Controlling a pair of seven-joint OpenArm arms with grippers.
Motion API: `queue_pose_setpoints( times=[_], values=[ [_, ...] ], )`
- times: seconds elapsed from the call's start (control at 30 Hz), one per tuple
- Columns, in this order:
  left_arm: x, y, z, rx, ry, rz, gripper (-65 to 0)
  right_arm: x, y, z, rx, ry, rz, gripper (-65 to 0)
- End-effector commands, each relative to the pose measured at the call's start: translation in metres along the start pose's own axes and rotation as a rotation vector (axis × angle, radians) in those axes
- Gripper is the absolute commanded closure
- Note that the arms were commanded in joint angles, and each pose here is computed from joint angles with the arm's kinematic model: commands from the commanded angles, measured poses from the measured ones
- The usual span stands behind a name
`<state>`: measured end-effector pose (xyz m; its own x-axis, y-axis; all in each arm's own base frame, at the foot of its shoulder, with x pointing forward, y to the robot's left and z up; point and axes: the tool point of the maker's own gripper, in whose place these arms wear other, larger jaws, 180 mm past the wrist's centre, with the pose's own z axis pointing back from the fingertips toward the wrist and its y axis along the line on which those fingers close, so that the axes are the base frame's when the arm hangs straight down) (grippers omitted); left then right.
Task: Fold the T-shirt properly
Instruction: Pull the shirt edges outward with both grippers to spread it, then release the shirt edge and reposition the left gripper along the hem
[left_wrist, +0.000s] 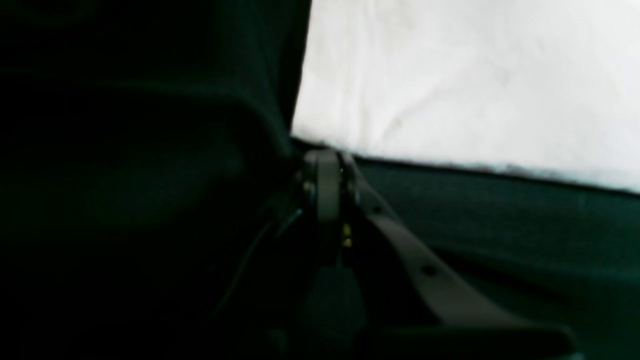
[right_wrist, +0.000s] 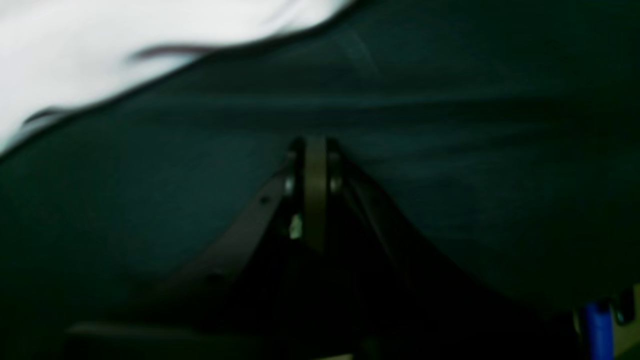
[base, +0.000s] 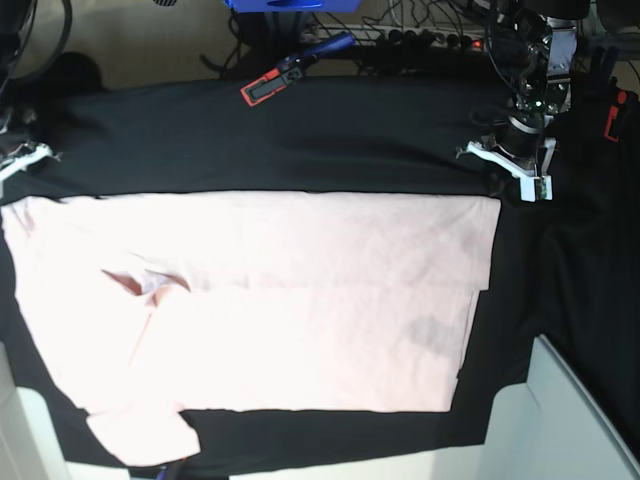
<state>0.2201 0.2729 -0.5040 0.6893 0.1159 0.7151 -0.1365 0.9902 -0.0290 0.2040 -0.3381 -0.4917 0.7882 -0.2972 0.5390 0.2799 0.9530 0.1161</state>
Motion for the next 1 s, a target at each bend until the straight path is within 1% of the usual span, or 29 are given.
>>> queue_pose_setpoints(
  times=[0.0, 0.03, 0.1, 0.17, 0.2, 0.23, 0.27, 0.3, 0.37, 0.5, 0.57, 0.7, 0.87, 0.97],
  values=[
    [-0.040, 0.022, 0.016, 0.082, 0.164, -0.026, 0.0, 0.036, -0.004, 0.009, -0.013, -0.095, 0.023, 0.0],
    [-0.028, 0.026, 0.021, 0.101, 0.126, -0.021, 0.0, 0.048, -0.003, 0.014, -0.025, -0.128, 0.029, 0.0],
    [0.009, 0.023, 0.032, 0.113, 0.022, -0.020, 0.0, 0.070, -0.003, 0.024, -0.061, -0.187, 0.034, 0.0],
    [0.047, 0.012, 0.042, 0.092, -0.080, -0.031, 0.0, 0.090, 0.002, 0.034, -0.079, -0.242, 0.048, 0.0],
    [0.060, 0.006, 0.045, 0.078, -0.107, -0.036, 0.0, 0.097, 0.003, 0.037, -0.084, -0.260, 0.052, 0.0],
    [0.069, 0.002, 0.047, 0.069, -0.115, -0.039, 0.0, 0.108, 0.003, 0.040, -0.091, -0.281, 0.054, 0.0],
    [0.082, -0.004, 0.045, 0.057, -0.116, -0.036, 0.0, 0.119, 0.001, 0.040, -0.100, -0.281, 0.054, 0.0],
    [0.093, -0.011, 0.040, 0.046, -0.099, -0.028, 0.0, 0.123, 0.002, 0.036, -0.102, -0.246, 0.057, 0.0],
    [0.100, -0.020, 0.031, 0.032, -0.026, -0.004, 0.0, 0.132, 0.005, 0.030, -0.097, -0.191, 0.075, 0.0],
    [0.118, -0.031, 0.016, 0.017, 0.081, 0.058, 0.0, 0.144, 0.014, 0.014, -0.084, -0.139, 0.147, 0.0],
    [0.123, -0.037, 0.011, 0.007, 0.112, 0.056, 0.0, 0.148, 0.019, 0.006, -0.080, -0.115, 0.177, 0.0],
    [0.110, -0.032, -0.001, 0.067, 0.194, 0.024, 0.0, 0.131, 0.017, -0.017, -0.084, -0.017, 0.173, 0.0],
    [0.084, -0.028, -0.008, 0.155, 0.309, -0.050, 0.0, 0.115, 0.022, -0.035, -0.085, 0.066, 0.202, 0.0],
    [0.067, -0.028, -0.017, 0.174, 0.374, -0.060, 0.0, 0.105, 0.018, -0.043, -0.097, 0.117, 0.198, 0.0]
  ],
)
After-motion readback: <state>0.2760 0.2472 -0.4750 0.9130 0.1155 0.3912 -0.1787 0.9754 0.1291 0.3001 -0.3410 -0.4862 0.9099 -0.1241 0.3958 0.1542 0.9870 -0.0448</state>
